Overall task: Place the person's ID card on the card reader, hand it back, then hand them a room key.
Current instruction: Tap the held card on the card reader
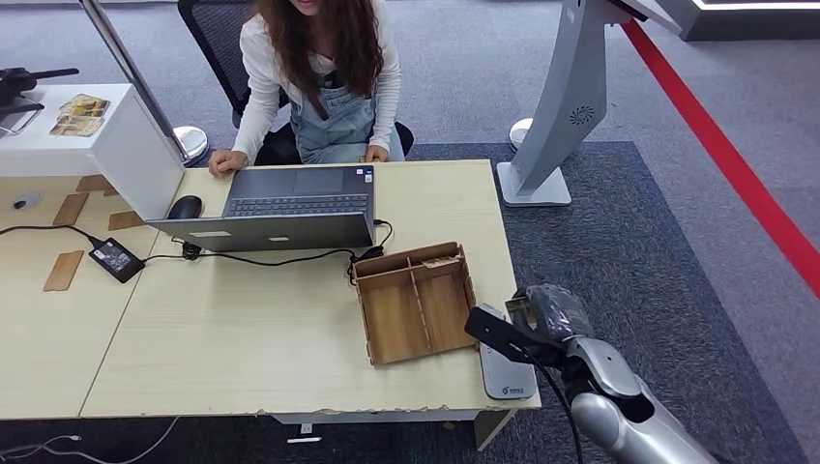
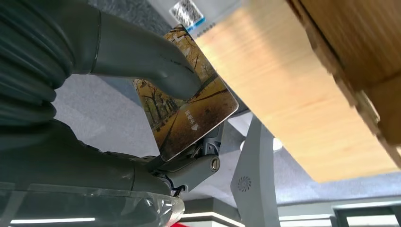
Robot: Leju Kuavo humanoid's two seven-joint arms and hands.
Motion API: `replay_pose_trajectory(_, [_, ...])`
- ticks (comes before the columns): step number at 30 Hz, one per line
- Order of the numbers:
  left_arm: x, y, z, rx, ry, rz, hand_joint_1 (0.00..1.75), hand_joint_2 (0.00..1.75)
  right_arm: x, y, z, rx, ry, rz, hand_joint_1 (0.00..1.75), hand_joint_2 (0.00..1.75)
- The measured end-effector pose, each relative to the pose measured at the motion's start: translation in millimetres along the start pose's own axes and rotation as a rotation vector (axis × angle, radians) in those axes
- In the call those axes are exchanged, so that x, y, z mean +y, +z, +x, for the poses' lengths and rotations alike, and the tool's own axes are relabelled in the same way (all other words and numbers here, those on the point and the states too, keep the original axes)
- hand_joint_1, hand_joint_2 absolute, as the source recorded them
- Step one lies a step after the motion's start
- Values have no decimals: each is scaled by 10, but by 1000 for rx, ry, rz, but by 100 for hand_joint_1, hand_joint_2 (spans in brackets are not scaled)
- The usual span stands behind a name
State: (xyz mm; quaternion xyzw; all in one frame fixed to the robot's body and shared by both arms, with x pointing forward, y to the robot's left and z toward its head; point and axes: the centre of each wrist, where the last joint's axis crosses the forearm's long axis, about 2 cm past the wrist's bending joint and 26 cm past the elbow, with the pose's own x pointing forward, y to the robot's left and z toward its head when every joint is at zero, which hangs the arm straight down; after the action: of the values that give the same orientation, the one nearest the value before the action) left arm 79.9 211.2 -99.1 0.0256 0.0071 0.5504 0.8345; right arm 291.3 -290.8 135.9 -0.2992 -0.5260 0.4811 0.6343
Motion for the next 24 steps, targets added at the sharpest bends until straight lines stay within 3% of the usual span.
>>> replay_pose_trajectory(15, [10, -5, 28, 6, -5, 0, 0, 0, 279, -89, 2, 17, -13, 63, 175, 175])
replay_pose_trajectory(24, [21, -10, 50, 4, -12, 2, 0, 0, 147, -178, 5, 32, 10, 5, 175, 175])
